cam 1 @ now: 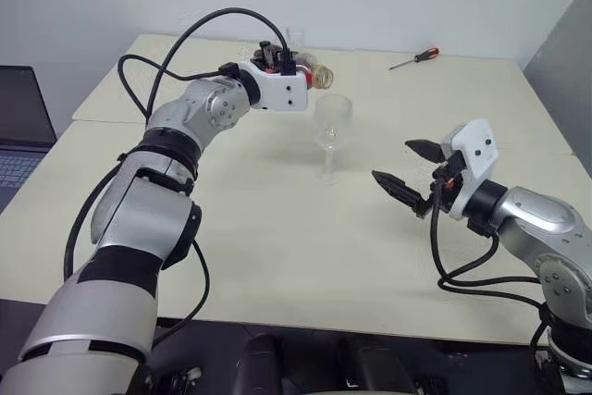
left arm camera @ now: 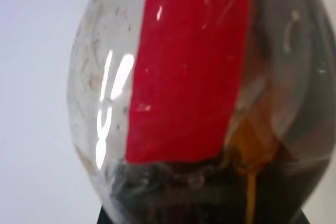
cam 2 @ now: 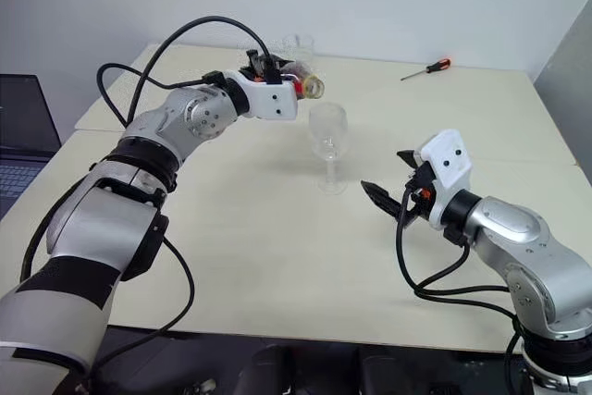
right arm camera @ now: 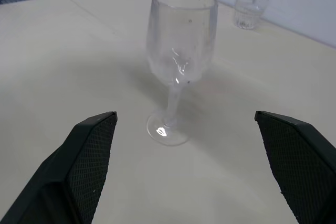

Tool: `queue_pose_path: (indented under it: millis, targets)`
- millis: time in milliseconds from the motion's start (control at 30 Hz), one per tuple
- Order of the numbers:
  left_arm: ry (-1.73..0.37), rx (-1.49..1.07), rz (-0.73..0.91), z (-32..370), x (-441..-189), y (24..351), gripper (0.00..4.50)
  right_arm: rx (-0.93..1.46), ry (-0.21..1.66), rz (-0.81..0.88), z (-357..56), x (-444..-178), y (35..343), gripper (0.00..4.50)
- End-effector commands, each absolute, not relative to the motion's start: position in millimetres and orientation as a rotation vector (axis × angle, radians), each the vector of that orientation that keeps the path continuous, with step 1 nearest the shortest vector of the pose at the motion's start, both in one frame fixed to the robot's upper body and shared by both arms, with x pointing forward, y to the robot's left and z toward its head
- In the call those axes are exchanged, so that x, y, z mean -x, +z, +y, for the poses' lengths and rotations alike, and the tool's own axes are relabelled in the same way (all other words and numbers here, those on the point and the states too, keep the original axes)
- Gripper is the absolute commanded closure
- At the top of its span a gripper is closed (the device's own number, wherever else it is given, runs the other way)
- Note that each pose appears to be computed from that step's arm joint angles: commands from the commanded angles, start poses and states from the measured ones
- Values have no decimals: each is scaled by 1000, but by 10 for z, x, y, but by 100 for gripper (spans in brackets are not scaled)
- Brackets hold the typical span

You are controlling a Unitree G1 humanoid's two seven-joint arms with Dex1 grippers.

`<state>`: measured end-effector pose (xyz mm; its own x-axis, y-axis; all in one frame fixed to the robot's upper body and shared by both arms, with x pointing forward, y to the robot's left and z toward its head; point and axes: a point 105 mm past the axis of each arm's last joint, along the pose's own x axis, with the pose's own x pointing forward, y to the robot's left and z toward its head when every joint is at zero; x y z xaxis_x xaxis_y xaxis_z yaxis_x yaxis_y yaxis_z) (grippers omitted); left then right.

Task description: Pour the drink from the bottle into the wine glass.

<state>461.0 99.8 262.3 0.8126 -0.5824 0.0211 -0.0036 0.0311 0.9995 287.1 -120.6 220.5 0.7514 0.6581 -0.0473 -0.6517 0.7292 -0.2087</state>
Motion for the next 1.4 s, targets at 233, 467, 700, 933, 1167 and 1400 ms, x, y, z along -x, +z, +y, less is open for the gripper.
queue_pose_path:
  millis: [233,467,700,933,1167,1400]
  targets:
    - [-403,-1552,-605,889,-4590,2952,355,221,725,-145,-1185,-2757,2468,0]
    - [-377,-1615,-630,845,-4598,2995,355,222,731,-133,-1204,-2727,2454,0]
    - [-351,-1654,-649,817,-4604,3034,360,231,732,-121,-1225,-2714,2436,0]
    - [-357,-1648,-663,768,-4594,3058,360,235,705,-108,-1284,-2722,2416,0]
    - [-352,-1664,-655,780,-4603,3056,360,237,697,-95,-1320,-2710,2383,0]
    - [-347,-1674,-648,803,-4609,3063,360,238,694,-94,-1337,-2710,2384,0]
